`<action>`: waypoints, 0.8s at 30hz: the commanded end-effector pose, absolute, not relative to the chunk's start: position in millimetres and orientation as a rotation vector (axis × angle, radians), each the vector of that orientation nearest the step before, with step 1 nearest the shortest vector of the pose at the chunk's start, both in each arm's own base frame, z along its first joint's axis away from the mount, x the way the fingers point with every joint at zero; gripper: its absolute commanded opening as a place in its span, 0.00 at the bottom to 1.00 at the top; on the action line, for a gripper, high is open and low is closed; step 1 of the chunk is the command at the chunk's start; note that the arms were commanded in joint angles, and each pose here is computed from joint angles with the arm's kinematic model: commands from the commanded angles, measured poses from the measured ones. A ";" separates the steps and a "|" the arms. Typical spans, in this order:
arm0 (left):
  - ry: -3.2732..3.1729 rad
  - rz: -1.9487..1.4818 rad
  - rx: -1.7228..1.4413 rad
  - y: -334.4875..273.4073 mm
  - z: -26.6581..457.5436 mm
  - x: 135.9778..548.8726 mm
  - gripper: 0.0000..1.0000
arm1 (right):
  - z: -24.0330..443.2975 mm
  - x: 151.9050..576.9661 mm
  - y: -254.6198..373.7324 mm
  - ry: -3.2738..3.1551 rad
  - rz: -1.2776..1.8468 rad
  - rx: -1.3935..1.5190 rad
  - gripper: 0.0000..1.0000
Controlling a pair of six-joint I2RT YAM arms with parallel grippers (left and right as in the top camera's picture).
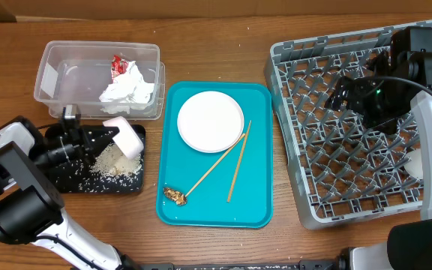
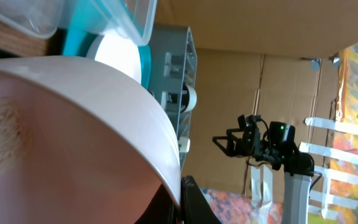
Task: Sort waste into correct bins and load items into the dishwasher
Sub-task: 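Tip the crumbs out onto the black tray with left gripper, then carry the emptied pink bowl over the teal tray with left gripper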
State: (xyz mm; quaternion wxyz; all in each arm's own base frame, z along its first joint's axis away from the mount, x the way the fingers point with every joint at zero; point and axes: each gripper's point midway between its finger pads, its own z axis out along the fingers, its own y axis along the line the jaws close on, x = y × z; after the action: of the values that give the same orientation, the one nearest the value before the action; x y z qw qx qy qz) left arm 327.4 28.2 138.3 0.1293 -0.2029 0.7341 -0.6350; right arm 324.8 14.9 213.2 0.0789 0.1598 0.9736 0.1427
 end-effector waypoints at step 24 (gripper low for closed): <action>2.209 -1.714 -0.403 46.6 161.3 327.8 0.04 | 214.2 325.4 12.3 2.911 0.410 0.470 1.00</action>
State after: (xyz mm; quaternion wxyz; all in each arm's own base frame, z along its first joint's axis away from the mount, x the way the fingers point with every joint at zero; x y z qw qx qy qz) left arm 327.1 46.8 158.3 0.1550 -0.1544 0.7644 -0.6065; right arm 324.3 14.9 213.1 0.0778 0.1598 0.9737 0.1424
